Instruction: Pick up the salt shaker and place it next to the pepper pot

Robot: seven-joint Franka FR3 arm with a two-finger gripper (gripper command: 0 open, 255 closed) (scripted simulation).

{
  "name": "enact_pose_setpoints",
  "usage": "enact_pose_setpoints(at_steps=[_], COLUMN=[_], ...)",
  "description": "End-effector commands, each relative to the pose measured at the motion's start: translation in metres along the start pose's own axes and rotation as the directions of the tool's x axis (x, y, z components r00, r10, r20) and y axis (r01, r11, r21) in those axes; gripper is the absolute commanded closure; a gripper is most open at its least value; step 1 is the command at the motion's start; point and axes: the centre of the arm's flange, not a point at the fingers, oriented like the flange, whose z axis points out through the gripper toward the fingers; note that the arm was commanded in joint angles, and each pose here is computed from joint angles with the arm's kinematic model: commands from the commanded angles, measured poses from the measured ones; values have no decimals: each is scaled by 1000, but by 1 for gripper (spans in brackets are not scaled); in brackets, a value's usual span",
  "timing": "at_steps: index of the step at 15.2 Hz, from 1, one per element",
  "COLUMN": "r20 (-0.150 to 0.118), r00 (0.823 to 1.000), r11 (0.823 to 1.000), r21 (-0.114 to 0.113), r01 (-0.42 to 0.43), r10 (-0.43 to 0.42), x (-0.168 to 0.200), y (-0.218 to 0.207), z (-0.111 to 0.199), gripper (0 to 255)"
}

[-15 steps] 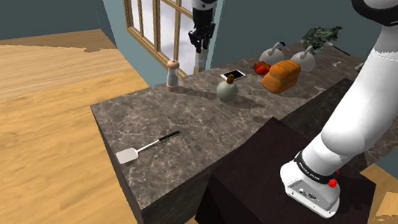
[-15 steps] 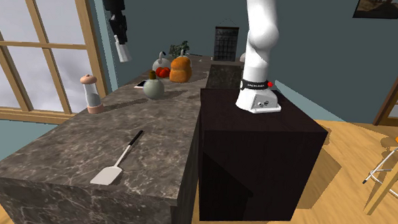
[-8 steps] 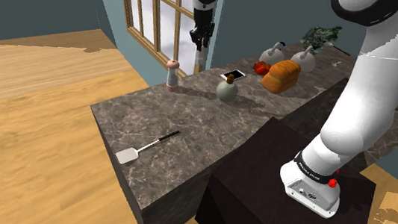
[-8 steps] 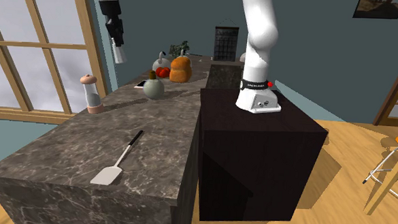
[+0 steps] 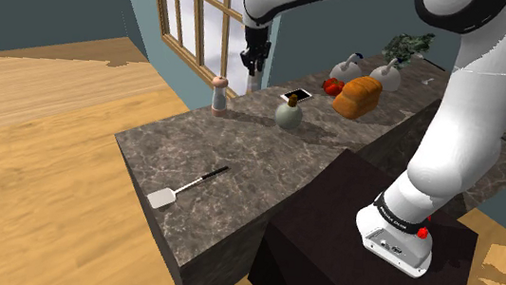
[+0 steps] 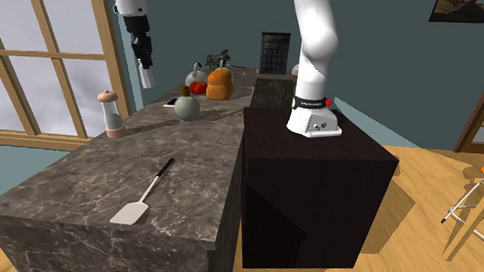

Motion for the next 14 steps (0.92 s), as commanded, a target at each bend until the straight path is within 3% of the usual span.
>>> enact_pose_setpoints(at_steps=[1, 14], r20=[-1, -1], r00=[1000, 1000], r11=[1000, 1000], r21=[0, 0], r01=[0, 0], r10=[0, 0], x=[2, 6], y=[-2, -11], z=[10, 78], gripper=[255, 255])
